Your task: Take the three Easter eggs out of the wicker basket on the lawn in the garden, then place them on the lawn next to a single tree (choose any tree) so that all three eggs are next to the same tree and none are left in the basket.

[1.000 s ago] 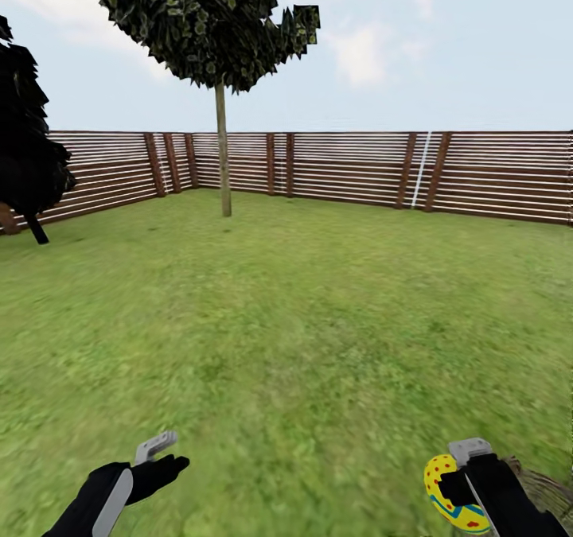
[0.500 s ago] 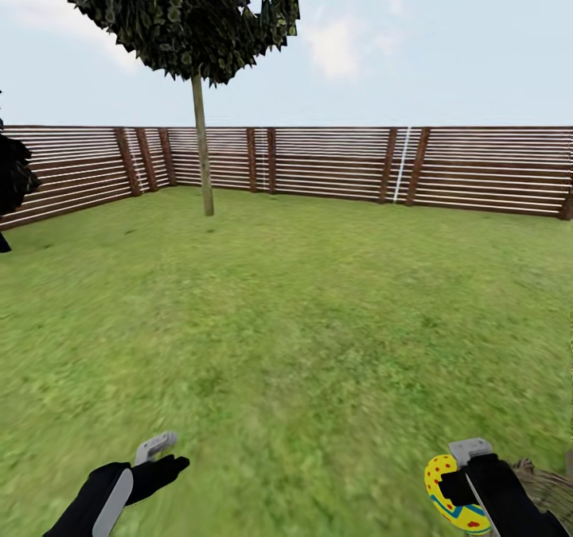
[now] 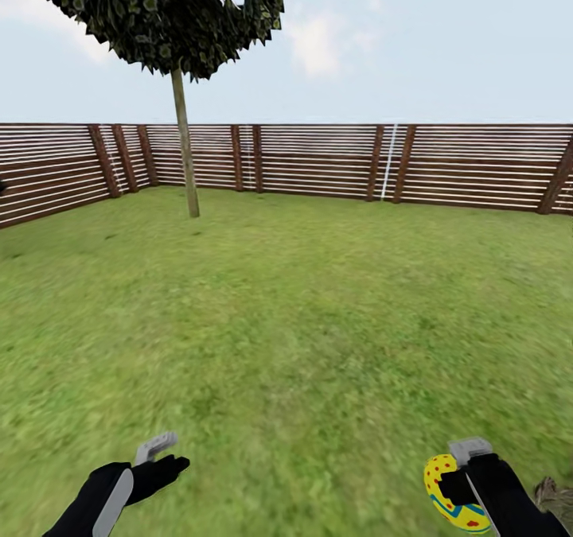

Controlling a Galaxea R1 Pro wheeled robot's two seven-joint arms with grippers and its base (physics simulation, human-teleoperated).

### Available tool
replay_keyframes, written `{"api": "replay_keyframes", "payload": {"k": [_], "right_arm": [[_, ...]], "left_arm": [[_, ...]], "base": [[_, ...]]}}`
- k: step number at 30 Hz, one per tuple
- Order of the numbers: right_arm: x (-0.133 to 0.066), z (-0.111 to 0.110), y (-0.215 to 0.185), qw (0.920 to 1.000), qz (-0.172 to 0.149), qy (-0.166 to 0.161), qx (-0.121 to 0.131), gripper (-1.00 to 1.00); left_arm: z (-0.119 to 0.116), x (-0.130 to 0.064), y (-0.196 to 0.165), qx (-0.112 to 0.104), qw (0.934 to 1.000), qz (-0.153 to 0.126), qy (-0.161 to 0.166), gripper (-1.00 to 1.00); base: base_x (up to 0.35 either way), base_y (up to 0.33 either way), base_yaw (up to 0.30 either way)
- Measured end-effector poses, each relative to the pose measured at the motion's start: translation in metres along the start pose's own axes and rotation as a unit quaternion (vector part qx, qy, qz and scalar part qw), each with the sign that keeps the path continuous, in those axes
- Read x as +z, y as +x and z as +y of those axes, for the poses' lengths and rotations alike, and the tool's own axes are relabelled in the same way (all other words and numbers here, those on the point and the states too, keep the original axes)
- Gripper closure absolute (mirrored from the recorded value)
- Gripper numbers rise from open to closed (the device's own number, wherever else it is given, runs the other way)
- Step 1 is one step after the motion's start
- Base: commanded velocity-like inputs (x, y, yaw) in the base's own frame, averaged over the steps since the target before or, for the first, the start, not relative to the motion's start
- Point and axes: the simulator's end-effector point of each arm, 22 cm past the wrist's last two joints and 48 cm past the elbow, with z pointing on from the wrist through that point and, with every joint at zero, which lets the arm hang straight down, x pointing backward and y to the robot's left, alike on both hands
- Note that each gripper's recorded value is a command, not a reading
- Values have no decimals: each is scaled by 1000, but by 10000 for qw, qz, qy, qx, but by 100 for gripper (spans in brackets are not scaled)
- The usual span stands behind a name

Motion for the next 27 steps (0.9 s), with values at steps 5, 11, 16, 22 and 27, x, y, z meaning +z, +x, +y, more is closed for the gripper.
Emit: {"api": "replay_keyframes", "payload": {"k": [5, 11, 16, 22, 27], "right_arm": [[-9, -4, -4, 10000, -37, 8, 23, 100], [-21, -8, -9, 10000, -77, 14, 48, 100], [-30, -11, -13, 9999, -117, 25, 58, 100], [-41, -14, -18, 9998, -159, 30, 67, 100], [-50, -18, -22, 9997, -215, 39, 93, 100]], "left_arm": [[-3, -9, -5, 4, 10000, -33, 15, -100], [-8, -20, -12, 9, 10000, -75, 36, -100], [-12, -28, -17, 17, 9999, -110, 53, -100], [-15, -39, -22, 23, 9999, -148, 71, -100], [-19, -47, -27, 34, 9998, -179, 87, -100]], "base": [[280, 223, -81], [280, 223, -108], [280, 223, -109], [280, 223, -110], [280, 223, -111]]}}
